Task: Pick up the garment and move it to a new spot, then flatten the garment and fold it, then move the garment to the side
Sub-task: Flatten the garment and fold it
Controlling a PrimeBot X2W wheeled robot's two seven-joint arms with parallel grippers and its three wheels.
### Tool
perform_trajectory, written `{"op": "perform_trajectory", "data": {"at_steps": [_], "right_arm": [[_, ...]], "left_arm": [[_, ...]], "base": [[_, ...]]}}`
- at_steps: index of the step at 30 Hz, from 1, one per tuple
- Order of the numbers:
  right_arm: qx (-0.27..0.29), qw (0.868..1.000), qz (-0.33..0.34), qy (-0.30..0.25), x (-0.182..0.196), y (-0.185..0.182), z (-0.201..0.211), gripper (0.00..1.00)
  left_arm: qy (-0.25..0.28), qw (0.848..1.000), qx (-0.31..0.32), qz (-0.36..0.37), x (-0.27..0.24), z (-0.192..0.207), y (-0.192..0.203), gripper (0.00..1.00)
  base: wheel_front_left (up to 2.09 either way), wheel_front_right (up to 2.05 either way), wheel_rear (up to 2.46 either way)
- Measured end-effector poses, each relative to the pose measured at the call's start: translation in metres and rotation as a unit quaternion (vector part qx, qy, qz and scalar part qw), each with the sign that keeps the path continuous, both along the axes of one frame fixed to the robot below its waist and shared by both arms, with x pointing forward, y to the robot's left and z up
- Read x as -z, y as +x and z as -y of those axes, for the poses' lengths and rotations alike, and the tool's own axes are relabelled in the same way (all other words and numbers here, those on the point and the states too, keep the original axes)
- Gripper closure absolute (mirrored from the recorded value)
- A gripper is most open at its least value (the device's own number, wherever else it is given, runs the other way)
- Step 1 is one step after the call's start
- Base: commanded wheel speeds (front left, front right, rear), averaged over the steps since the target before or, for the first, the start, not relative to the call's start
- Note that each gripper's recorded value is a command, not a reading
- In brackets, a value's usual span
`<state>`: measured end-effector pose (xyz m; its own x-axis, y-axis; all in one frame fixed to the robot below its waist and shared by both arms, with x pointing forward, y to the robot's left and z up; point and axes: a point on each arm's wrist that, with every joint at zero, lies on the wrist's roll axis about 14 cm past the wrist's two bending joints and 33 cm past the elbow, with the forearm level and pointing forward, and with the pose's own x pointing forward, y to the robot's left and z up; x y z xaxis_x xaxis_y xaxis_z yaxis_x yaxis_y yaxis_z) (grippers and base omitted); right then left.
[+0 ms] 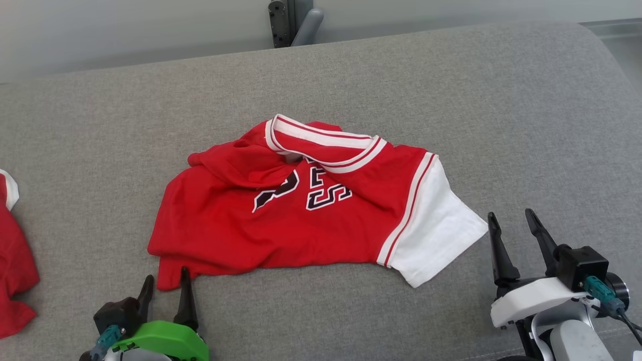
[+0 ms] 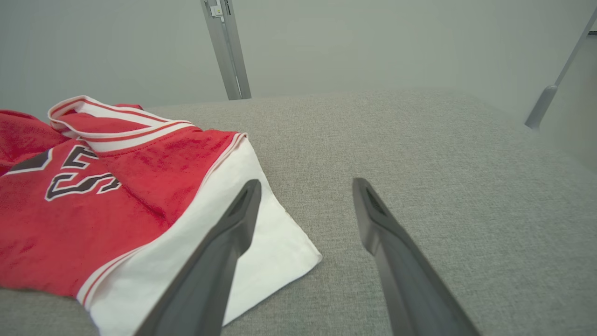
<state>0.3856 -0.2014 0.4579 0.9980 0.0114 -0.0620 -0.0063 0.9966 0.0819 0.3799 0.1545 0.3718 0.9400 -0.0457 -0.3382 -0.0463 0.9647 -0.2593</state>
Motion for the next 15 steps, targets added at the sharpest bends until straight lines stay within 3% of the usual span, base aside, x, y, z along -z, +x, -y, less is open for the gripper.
{"op": "perform_trajectory", "data": {"at_steps": [10, 15], "right_arm": [[0.021, 0.997, -0.07, -0.008, 0.042, -0.008, 0.014, 0.0], [0.015, 0.997, -0.079, 0.002, 0.049, 0.005, 0.006, 0.0]], "left_arm": [[0.0, 1.0, -0.004, -0.01, 0.007, 0.0, 0.001, 0.0], [0.001, 1.0, -0.006, -0.012, 0.009, -0.001, 0.003, 0.0]], "base": [[0.0, 0.0, 0.0], [0.0, 0.0, 0.0]]}}
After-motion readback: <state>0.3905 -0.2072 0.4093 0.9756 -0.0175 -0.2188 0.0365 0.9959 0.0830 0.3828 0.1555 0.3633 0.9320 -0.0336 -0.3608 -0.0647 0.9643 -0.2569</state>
